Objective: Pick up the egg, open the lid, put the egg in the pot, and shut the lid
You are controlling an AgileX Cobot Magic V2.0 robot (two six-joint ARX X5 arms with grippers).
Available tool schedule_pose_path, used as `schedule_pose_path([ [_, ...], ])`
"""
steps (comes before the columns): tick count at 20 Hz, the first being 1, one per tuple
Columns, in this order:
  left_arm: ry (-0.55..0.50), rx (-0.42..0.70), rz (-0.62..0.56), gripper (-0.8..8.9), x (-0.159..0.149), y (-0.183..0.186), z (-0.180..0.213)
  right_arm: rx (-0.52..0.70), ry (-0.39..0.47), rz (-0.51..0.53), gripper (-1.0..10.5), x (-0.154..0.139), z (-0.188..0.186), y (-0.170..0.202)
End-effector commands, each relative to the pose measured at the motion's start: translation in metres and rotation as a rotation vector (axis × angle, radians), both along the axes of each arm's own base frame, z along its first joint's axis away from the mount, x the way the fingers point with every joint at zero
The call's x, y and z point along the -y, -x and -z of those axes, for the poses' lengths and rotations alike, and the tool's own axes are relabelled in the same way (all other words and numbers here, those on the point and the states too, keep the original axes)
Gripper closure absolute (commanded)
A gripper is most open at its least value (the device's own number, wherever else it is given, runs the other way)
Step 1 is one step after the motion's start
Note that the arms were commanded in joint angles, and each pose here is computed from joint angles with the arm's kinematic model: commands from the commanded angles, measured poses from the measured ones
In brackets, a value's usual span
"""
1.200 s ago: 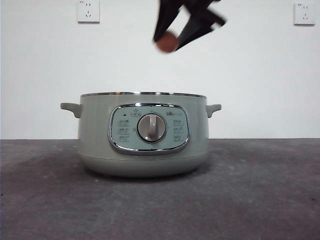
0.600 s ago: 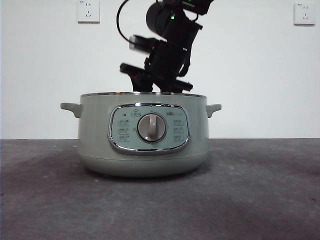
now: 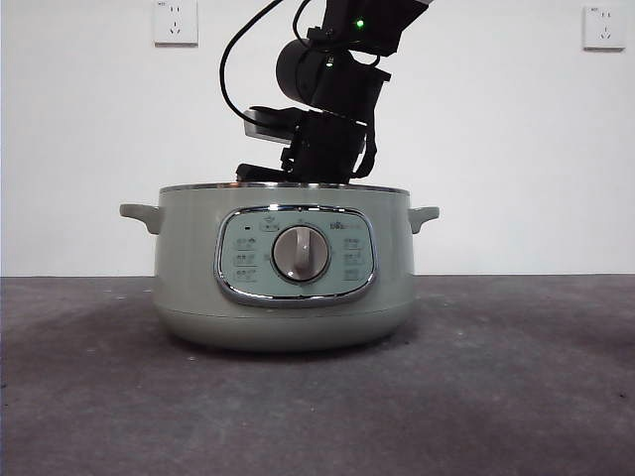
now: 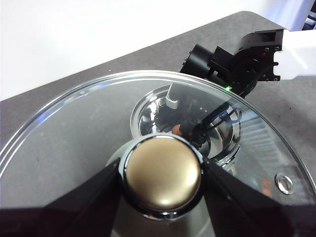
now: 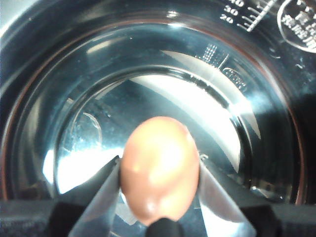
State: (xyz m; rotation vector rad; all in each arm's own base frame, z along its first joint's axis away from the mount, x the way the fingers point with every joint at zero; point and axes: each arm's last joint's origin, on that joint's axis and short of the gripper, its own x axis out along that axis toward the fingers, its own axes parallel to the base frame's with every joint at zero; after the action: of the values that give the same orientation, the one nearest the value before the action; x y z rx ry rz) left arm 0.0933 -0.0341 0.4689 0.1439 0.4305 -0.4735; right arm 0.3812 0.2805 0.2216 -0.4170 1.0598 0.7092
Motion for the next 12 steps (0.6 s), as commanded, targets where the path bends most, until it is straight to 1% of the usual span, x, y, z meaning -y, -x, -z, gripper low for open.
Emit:
schedule_pose_path([
  [1, 0.023, 0.055, 0.004, 8.22, -0.001, 0.004, -0.006, -0.033, 0.027, -0.013, 9.4, -0.003, 0.013, 0.001],
  [2, 0.023, 0.055, 0.004, 8.22, -0.001, 0.004, -0.006, -0.033, 0.026, -0.012, 8.7, -0.003, 0.013, 0.001],
  [4, 0.023, 0.055, 0.004, 8.22, -0.001, 0.004, -0.006, -0.026, 0.02, -0.011, 5.1, -0.003, 0.01, 0.001],
  [5, 0.023, 0.055, 0.004, 8.22, -0.001, 0.004, -0.006, -0.013, 0.011, -0.01, 4.3, -0.003, 0.004, 0.002],
  [6, 0.023, 0.055, 0.004, 8.22, -0.001, 0.004, -0.006, 0.004, -0.006, -0.01, 4.4, -0.002, -0.006, 0.003],
  [8, 0.024, 0.056, 0.004, 8.22, -0.001, 0.004, -0.006, 0.048, -0.063, 0.002, 4.4, 0.003, -0.037, 0.009],
  [10, 0.024, 0.057, 0.004, 8.22, -0.001, 0.004, -0.006, 0.11, -0.118, 0.015, 4.4, 0.013, -0.076, 0.022],
  [12, 0.027, 0.062, 0.008, 8.22, -0.001, 0.003, -0.007, 0.177, -0.179, 0.028, 4.4, 0.031, -0.126, 0.047],
])
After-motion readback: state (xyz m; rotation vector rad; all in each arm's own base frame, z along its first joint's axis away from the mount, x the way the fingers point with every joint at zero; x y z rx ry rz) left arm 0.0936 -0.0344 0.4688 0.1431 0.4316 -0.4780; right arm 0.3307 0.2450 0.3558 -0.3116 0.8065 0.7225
